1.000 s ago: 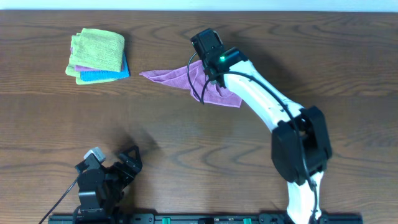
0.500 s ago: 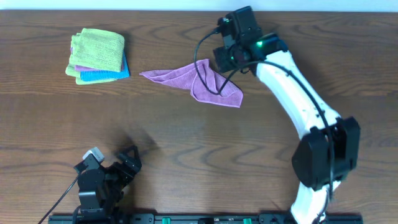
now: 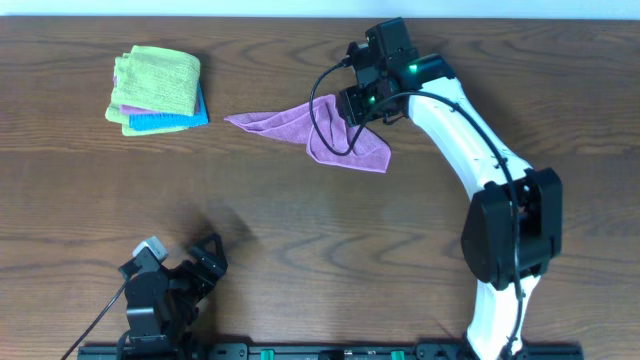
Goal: Fold the cloth
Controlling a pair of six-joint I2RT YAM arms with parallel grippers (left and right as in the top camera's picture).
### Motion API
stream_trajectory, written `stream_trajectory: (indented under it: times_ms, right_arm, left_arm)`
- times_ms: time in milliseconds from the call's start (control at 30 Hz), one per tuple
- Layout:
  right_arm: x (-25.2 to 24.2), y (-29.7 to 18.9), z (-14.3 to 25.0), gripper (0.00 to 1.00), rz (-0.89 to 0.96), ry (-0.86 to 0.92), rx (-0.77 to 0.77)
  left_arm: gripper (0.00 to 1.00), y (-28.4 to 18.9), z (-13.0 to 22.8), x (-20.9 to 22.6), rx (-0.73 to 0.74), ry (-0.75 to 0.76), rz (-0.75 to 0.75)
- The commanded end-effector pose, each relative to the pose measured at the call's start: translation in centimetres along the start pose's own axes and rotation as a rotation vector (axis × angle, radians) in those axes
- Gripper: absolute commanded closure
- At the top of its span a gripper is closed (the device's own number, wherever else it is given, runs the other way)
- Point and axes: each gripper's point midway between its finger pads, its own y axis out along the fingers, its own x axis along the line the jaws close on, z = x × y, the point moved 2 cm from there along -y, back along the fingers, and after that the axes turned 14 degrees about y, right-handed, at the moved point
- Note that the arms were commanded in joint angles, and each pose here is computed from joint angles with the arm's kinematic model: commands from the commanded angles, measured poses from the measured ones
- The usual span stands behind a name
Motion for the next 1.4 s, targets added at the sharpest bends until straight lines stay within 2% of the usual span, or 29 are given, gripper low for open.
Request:
stream_trajectory:
  times_ms: [0, 500, 767, 933, 1367]
  right_arm:
    - [0.1, 1.9, 0.9, 0.49, -0.006, 0.002, 0.045]
    - [0.2, 5.0, 1.2, 0.51, -0.008, -0.007, 0.057]
    - [0.3, 5.8, 0.1, 0.64, -0.019, -0.011, 0.01]
    - [0.5, 5.7, -0.7, 0.97, -0.024, -0.02, -0.027]
    - [-3.9, 1.4, -7.8, 0.99, 0.313, 0.025, -0.319]
  left_arm:
    - [0.04, 0.1, 0.2, 0.4, 0.002, 0.017, -0.018]
    - [0.04, 0.1, 0.2, 0.4, 0.003, 0.018, -0.018]
    - [0.05, 0.1, 0.5, 0.6, 0.015, 0.015, -0.026]
    - [0.05, 0.1, 0.5, 0.6, 0.015, 0.015, -0.026]
    - [0.05, 0.1, 0.5, 0.6, 0.017, 0.014, -0.025]
